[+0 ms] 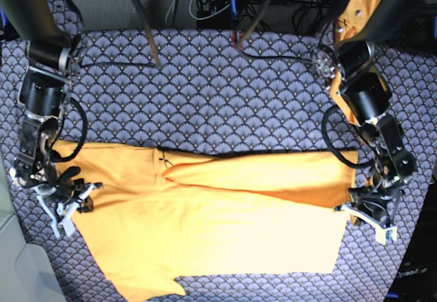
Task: Fold the T-shirt properly
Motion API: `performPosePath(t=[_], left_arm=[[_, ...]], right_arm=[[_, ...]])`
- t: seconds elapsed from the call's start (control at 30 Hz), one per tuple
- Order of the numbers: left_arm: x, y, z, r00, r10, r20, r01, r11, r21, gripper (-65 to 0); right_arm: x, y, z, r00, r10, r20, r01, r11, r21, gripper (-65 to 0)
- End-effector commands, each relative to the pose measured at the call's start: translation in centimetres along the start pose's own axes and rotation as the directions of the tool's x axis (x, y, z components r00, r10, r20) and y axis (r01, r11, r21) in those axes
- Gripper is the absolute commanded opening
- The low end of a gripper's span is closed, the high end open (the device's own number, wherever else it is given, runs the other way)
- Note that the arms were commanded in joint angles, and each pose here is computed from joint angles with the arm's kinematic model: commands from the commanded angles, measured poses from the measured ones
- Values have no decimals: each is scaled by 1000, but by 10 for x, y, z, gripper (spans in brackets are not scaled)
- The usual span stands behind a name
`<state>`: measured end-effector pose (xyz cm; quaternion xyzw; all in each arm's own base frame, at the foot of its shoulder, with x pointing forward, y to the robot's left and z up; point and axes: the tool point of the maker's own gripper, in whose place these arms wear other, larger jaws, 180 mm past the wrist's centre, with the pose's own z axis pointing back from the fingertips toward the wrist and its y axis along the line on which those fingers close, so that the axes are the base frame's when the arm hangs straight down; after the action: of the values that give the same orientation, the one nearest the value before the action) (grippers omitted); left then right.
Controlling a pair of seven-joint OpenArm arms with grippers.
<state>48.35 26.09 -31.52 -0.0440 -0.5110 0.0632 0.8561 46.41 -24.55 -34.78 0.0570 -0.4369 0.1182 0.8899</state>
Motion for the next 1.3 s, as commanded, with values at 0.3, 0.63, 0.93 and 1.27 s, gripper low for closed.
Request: performPosePath(t=[0.3, 0.63, 0.93, 1.27], left_arm=[[15, 9, 10, 996, -14, 85, 12, 1000, 20, -348], [-44, 19, 23, 1000, -23, -7, 23, 999, 45, -348], [-66, 12, 28, 999, -15, -34, 16, 999, 39, -348], [-71, 12, 28, 999, -14, -41, 16, 999, 38, -348]], right_arm=[[31, -10, 8, 996, 10, 87, -9, 1000, -19, -366], [21, -29, 33, 994, 78, 82, -71, 994, -88, -358], [-35, -57, 51, 998, -42, 45, 48, 988, -149, -358], [-81, -69, 66, 994, -105, -6, 102, 977, -188, -358]])
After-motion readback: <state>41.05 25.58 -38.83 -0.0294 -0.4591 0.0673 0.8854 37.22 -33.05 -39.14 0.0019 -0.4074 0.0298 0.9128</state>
